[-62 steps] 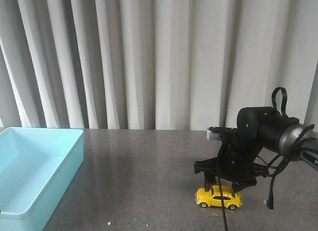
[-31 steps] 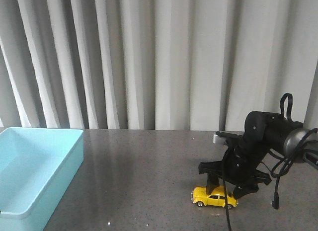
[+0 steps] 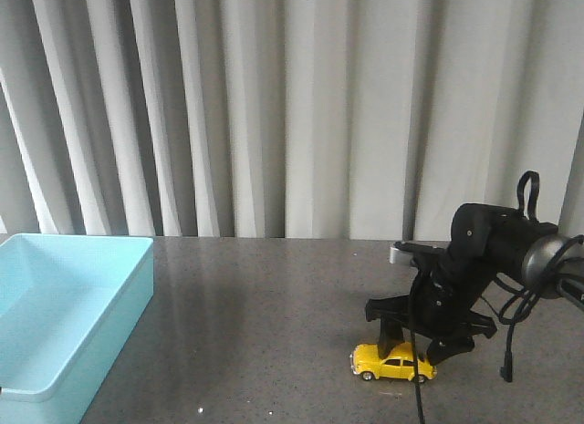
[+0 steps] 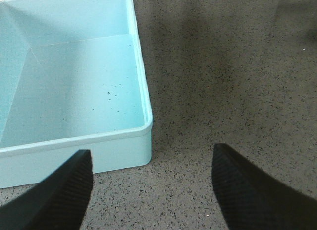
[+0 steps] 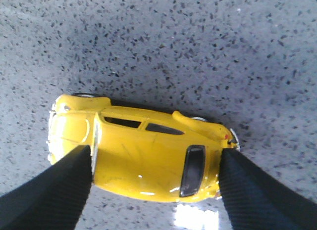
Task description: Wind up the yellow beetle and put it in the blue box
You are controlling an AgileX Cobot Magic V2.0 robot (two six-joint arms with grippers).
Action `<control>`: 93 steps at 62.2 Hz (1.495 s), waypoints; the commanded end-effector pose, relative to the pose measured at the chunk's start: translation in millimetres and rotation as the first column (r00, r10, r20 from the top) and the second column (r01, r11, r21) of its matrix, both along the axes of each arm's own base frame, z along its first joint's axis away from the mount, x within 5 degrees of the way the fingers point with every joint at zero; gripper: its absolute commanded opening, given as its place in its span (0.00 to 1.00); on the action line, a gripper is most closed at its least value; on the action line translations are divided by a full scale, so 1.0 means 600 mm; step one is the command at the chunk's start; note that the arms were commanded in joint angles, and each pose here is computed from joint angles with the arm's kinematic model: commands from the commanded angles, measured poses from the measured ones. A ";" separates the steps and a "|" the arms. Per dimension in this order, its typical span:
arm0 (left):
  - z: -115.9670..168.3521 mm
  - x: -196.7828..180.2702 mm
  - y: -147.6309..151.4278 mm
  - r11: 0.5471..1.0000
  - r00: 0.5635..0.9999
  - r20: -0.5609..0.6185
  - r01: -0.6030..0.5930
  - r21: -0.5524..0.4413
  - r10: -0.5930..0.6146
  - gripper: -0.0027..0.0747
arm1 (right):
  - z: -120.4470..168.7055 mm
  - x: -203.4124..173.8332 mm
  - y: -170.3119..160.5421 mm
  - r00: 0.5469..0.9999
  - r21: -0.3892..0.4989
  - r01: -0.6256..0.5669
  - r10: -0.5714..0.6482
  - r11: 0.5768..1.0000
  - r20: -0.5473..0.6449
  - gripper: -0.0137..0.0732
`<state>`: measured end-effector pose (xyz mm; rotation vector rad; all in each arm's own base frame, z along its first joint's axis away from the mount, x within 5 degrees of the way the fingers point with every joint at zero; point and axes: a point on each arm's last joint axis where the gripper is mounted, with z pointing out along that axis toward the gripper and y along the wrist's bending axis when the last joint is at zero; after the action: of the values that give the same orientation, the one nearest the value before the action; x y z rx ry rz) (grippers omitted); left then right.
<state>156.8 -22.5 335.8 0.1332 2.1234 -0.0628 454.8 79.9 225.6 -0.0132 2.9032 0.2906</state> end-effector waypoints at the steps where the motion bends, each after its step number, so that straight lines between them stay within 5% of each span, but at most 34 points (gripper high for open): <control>1: 0.028 0.005 -0.004 1.000 0.994 0.107 0.014 -0.024 -0.011 0.68 | 0.028 0.001 -0.043 0.999 -0.044 0.003 -0.001 0.999 0.043 0.75; 36: 0.028 0.005 -0.004 1.000 0.994 0.107 0.014 -0.024 -0.011 0.68 | 0.028 -0.006 -0.232 0.999 -0.045 0.041 -0.039 0.998 0.036 0.75; 66: 0.028 0.005 -0.004 1.000 0.994 0.107 0.014 -0.024 -0.011 0.68 | 0.037 -0.017 -0.273 0.997 -0.007 -0.029 0.030 1.000 0.066 0.75; 93: 0.028 0.005 -0.004 1.000 0.994 0.107 0.013 -0.024 -0.011 0.68 | 0.233 -0.097 -0.237 0.941 0.017 -0.065 0.056 0.998 0.333 0.75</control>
<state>156.8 -22.5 335.8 0.1332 2.1234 -0.0628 420.6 -71.1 306.1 -0.1067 2.7189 0.3037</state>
